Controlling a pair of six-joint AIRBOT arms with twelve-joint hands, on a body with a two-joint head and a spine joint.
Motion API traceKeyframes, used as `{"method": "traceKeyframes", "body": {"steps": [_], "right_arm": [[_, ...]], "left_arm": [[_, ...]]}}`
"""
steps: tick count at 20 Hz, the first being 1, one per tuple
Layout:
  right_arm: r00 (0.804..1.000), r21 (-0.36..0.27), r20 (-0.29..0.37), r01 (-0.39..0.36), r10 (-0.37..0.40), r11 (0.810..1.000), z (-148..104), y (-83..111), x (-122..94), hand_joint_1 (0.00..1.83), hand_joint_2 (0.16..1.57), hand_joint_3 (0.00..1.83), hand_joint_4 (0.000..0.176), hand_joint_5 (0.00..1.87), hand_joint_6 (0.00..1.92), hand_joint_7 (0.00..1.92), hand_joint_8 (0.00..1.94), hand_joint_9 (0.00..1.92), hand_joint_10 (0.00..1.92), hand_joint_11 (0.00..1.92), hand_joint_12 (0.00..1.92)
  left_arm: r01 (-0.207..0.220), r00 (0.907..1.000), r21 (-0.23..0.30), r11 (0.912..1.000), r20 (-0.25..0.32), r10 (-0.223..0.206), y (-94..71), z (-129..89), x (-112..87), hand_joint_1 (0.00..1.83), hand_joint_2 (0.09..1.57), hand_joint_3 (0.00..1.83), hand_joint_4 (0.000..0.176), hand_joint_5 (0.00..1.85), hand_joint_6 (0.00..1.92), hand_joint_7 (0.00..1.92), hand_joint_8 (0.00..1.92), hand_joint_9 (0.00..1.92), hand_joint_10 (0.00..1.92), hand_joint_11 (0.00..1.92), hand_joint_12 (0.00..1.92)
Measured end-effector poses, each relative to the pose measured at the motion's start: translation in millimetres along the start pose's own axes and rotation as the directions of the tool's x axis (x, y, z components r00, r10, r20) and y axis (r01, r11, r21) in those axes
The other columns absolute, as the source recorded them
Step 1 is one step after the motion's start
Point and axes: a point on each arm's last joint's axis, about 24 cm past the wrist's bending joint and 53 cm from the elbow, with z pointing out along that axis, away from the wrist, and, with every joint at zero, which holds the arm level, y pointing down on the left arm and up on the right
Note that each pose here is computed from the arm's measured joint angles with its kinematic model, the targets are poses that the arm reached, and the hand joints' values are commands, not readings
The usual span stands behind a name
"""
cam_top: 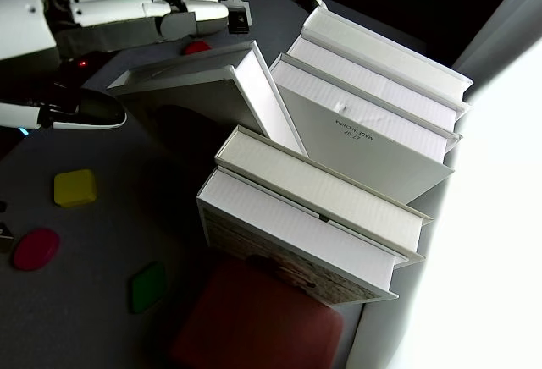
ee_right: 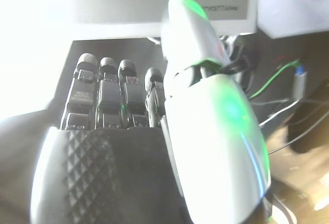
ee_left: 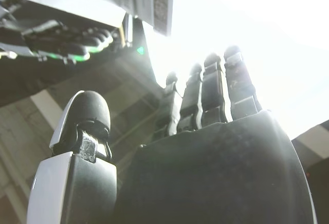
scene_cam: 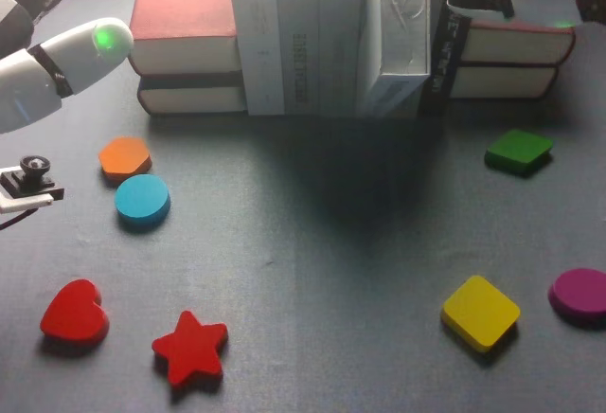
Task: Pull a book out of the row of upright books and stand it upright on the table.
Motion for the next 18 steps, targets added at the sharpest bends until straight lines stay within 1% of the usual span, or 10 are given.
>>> {"method": "traceKeyframes", "body": {"steps": [1,3,5,6,8,10,11,14,16,18], "right_arm": [[0.999,0.006,-0.029,0.038,-0.038,0.999,3,-0.2,2,1.42,1.15,0.00,0.005,0.00,0.00,0.00,0.00,0.00,0.00,0.00,0.00],[0.992,0.012,-0.080,0.098,-0.097,0.995,10,0.1,9,1.44,1.15,0.00,0.013,0.15,0.06,0.04,0.02,0.00,0.00,0.00,0.00],[0.983,-0.004,-0.112,0.145,-0.144,0.989,18,5.8,12,1.30,1.12,0.00,0.000,0.75,0.15,0.64,0.09,0.32,0.19,0.00,0.16],[0.981,-0.012,-0.119,0.156,-0.156,0.988,21,8.3,13,1.25,1.12,0.03,0.000,0.98,0.86,0.80,0.86,0.55,0.48,0.00,0.66],[0.971,-0.050,-0.152,0.177,-0.183,0.983,33,19.1,23,1.21,1.13,0.01,0.010,0.96,0.99,0.97,1.09,0.61,1.12,0.00,1.66],[0.966,-0.086,-0.172,0.178,-0.191,0.980,40,28.2,30,1.22,1.13,0.00,0.000,0.96,0.93,0.97,1.15,0.63,1.17,0.00,1.79],[0.965,-0.093,-0.175,0.182,-0.196,0.979,43,29.9,32,1.26,1.10,0.00,0.000,1.09,0.66,1.01,1.17,0.69,1.34,0.01,1.86],[0.964,-0.114,-0.178,0.181,-0.199,0.977,49,36.1,34,1.22,1.12,0.00,0.000,1.02,0.86,0.94,1.16,0.62,1.38,0.09,1.90],[0.963,-0.131,-0.179,0.178,-0.200,0.975,50,40.8,35,1.21,1.12,0.00,0.020,1.01,0.97,0.93,1.10,0.69,1.33,0.37,1.82],[0.961,-0.152,-0.175,0.187,-0.212,0.971,48,44.9,35,1.22,1.12,0.00,0.000,1.03,0.99,0.94,1.03,0.72,1.23,0.34,1.77]], "left_arm": [[0.000,1.0000,-0.001,1.0000,0.002,0.000,0.2,0,-0.6,0.25,1.34,0.00,0.043,0.07,0.00,0.00,0.00,0.00,0.00,0.00,0.00],[0.000,1.0000,0.000,1.0000,0.000,0.000,0.1,0,0.0,0.24,1.34,0.00,0.056,0.06,0.00,0.00,0.00,0.00,0.00,0.00,0.00],[-0.001,1.0000,0.000,1.0000,-0.004,0.001,0.2,0,1.0,0.27,1.33,0.00,0.071,0.07,0.00,0.00,0.00,0.00,0.00,0.00,0.00],[-0.001,1.0000,-0.001,1.0000,-0.004,0.001,0.2,0,0.8,0.27,1.33,0.00,0.068,0.07,0.00,0.00,0.00,0.00,0.00,0.00,0.00],[0.000,1.0000,0.000,1.0000,-0.001,0.000,0.1,0,0.3,0.29,1.33,0.00,0.077,0.07,0.00,0.00,0.00,0.00,0.00,0.00,0.00],[0.000,1.0000,0.000,1.0000,-0.001,0.000,0.1,0,0.1,0.29,1.34,0.00,0.076,0.07,0.00,0.00,0.00,0.00,0.00,0.00,0.00],[0.000,1.0000,0.000,1.0000,-0.001,0.000,0.0,0,0.2,0.28,1.34,0.00,0.075,0.07,0.00,0.00,0.00,0.00,0.00,0.00,0.00],[0.000,1.0000,0.000,1.0000,-0.001,0.000,0.0,0,0.2,0.28,1.33,0.00,0.069,0.07,0.00,0.00,0.00,0.00,0.00,0.00,0.00],[-0.001,1.0000,0.000,1.0000,-0.001,0.001,0.1,0,0.2,0.22,1.33,0.00,0.098,0.05,0.00,0.00,0.00,0.00,0.00,0.00,0.00],[-0.001,1.0000,0.000,1.0000,0.000,0.001,0.0,0,-0.4,0.14,1.36,0.01,0.113,0.04,0.00,0.00,0.00,0.00,0.00,0.00,0.00]]}}
